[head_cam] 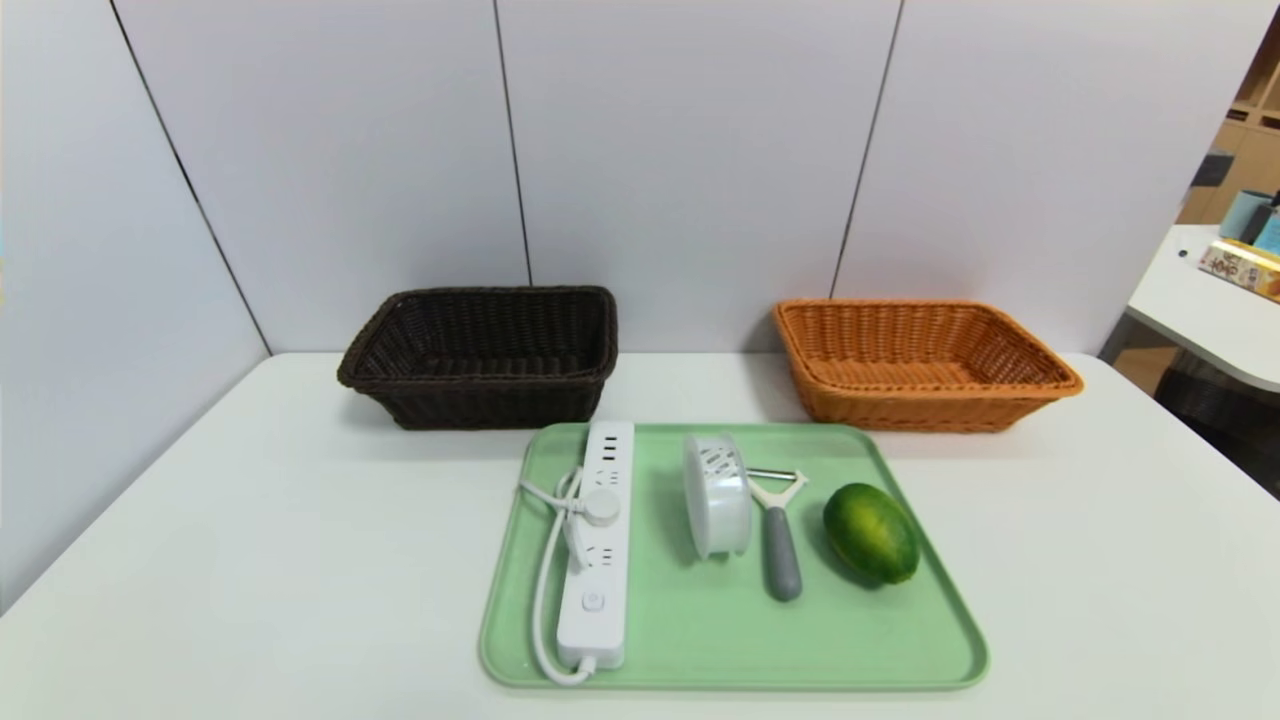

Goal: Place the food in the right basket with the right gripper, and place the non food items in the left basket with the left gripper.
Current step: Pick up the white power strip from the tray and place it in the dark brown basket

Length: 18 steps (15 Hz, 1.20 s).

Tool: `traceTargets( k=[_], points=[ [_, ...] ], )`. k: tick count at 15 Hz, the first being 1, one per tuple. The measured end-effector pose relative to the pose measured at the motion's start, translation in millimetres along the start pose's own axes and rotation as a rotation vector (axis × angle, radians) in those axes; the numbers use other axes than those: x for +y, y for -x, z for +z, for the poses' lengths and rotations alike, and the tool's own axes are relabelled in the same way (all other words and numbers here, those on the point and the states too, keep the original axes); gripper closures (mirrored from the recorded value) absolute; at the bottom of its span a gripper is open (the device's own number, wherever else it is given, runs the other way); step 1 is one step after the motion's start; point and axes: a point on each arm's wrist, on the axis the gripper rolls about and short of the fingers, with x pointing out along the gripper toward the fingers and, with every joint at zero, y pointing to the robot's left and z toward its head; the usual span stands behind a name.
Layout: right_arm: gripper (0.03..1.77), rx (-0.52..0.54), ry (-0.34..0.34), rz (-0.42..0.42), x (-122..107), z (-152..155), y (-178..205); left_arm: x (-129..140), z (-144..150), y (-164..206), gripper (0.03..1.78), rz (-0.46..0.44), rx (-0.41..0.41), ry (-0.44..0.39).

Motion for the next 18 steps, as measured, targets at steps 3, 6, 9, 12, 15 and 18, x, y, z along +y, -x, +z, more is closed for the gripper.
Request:
traceTargets(
  k=[3,6,9,12,15,18],
  points=[
    [0.10,-0.002,0.014,0.001,0.0,0.7,0.2,0.6,2.3,1.0,0.12,0.022,0.000,0.004],
    [0.10,-0.013,0.027,0.033,0.9,11.5,4.6,1.0,14.9,8.5,0.12,0.026,0.020,0.005],
    [0.10,0.039,0.029,0.090,2.4,29.3,16.9,1.3,26.1,17.2,0.12,0.021,0.073,0.006],
    [0.10,0.154,0.033,0.148,3.9,46.1,21.8,2.1,42.7,18.9,0.12,0.022,0.129,0.007],
    [0.10,0.227,0.039,0.164,4.1,69.7,11.9,3.4,65.8,9.5,0.12,0.018,0.234,0.020],
    [0.10,0.332,0.039,0.169,5.1,101.0,-7.5,4.9,88.9,-11.6,0.12,0.013,0.354,0.027]
  ],
)
